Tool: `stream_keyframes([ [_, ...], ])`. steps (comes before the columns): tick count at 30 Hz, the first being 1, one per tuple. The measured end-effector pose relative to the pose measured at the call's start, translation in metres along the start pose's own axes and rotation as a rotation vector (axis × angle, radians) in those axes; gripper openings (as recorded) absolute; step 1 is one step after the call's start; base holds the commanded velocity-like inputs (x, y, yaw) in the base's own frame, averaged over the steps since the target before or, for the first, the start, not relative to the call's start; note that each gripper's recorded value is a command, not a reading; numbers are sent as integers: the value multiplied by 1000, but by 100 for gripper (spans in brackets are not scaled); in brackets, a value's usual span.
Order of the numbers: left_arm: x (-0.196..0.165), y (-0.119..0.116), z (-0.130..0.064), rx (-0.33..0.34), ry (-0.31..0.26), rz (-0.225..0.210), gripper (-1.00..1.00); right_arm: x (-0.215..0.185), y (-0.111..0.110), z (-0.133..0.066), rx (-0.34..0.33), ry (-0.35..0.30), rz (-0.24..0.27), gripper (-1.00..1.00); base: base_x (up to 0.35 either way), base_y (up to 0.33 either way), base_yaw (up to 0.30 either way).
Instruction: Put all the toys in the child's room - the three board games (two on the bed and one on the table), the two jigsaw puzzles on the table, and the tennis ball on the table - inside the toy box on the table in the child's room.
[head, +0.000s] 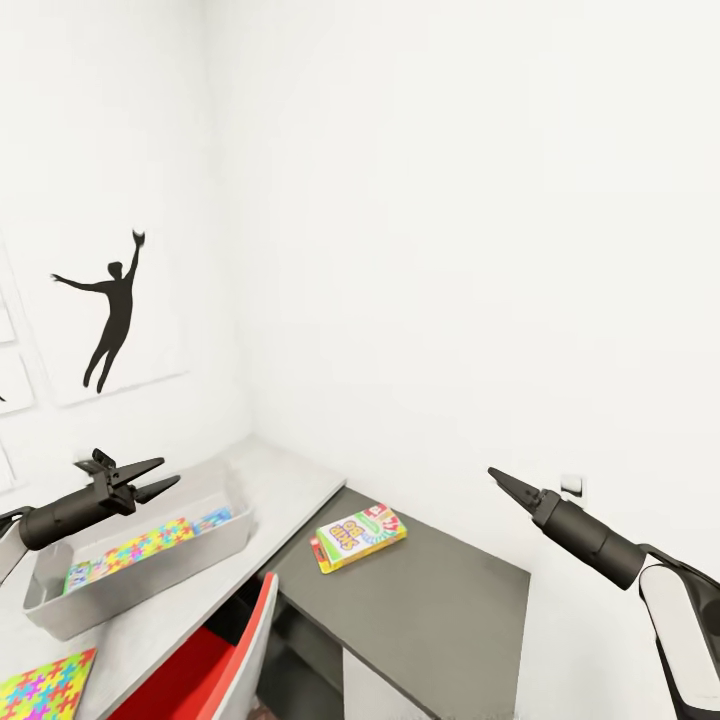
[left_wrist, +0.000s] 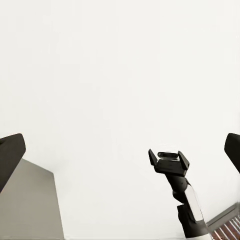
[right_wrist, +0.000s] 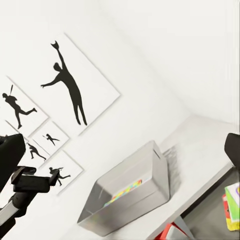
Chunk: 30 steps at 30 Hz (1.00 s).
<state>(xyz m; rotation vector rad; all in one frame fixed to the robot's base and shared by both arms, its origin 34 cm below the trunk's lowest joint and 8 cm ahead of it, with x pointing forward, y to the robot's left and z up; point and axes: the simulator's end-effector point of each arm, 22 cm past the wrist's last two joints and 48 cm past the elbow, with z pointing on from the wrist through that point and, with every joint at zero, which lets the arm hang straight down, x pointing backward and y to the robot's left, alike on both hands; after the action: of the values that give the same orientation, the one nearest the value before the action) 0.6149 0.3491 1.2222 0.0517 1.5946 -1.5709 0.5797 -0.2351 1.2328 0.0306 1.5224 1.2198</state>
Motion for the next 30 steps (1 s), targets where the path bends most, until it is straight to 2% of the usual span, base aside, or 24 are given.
stream_keyframes([
  [9,1,2,0,-2,0,-4,100,2,-2,1,2,2,5,100,-168,0,-266],
  [27,2,8,0,-7,2,-12,100,5,-6,2,5,7,14,100,-7,0,-266],
  [30,2,8,0,-8,0,-2,100,6,-7,2,6,8,16,100,0,-12,-266],
])
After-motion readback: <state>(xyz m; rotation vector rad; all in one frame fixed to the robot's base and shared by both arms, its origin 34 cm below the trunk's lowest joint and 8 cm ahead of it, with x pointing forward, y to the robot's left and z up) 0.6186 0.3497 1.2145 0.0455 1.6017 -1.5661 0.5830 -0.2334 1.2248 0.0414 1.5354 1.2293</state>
